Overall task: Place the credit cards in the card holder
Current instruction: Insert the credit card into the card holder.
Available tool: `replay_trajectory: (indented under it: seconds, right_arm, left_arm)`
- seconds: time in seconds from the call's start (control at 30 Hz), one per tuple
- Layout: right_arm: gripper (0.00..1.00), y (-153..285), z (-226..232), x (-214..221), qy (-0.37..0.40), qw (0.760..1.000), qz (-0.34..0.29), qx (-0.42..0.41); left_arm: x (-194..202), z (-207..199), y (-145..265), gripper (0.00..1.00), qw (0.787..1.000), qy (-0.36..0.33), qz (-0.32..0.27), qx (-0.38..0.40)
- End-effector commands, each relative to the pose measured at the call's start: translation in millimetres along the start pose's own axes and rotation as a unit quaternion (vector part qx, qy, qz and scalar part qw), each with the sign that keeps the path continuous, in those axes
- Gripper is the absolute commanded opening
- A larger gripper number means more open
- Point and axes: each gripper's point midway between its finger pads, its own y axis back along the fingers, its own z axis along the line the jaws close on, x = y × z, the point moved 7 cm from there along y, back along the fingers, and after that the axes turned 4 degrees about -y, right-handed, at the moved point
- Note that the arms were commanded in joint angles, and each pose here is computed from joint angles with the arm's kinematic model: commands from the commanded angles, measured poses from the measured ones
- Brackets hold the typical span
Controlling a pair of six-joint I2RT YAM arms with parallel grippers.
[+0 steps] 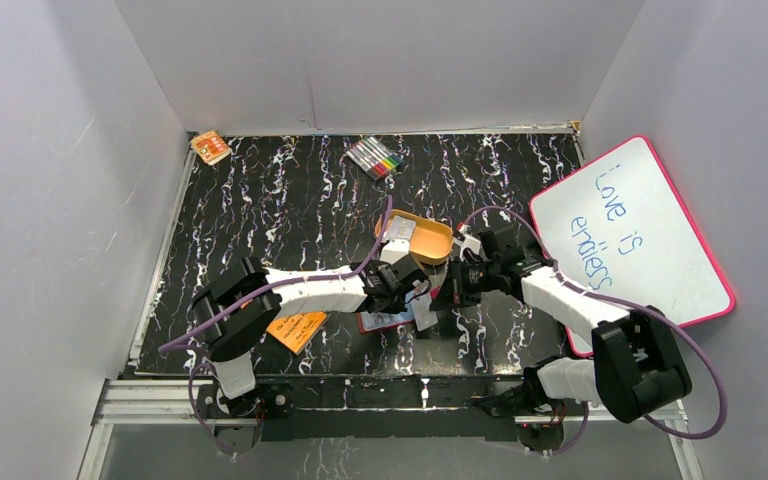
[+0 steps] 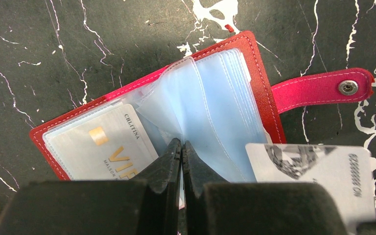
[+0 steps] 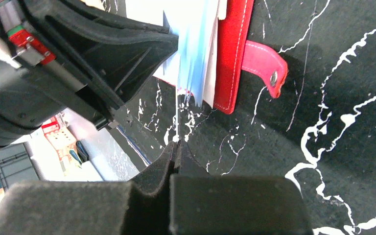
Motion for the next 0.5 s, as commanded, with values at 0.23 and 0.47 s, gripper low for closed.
replay_trajectory:
  seconds: [0.23, 0.47]
  right_arm:
    - [0.0, -16, 0, -9, 0.013, 1.0, 0.01, -0.004]
    - [0.0, -26, 5, -6, 0.017, 0.999, 0.028, -0.025]
  left_arm:
    - [26, 28, 10, 0.0, 0.997, -0.033, 0.05, -0.043]
    - [12, 24, 25, 0.09, 0.999, -0.022, 0.029, -0.029]
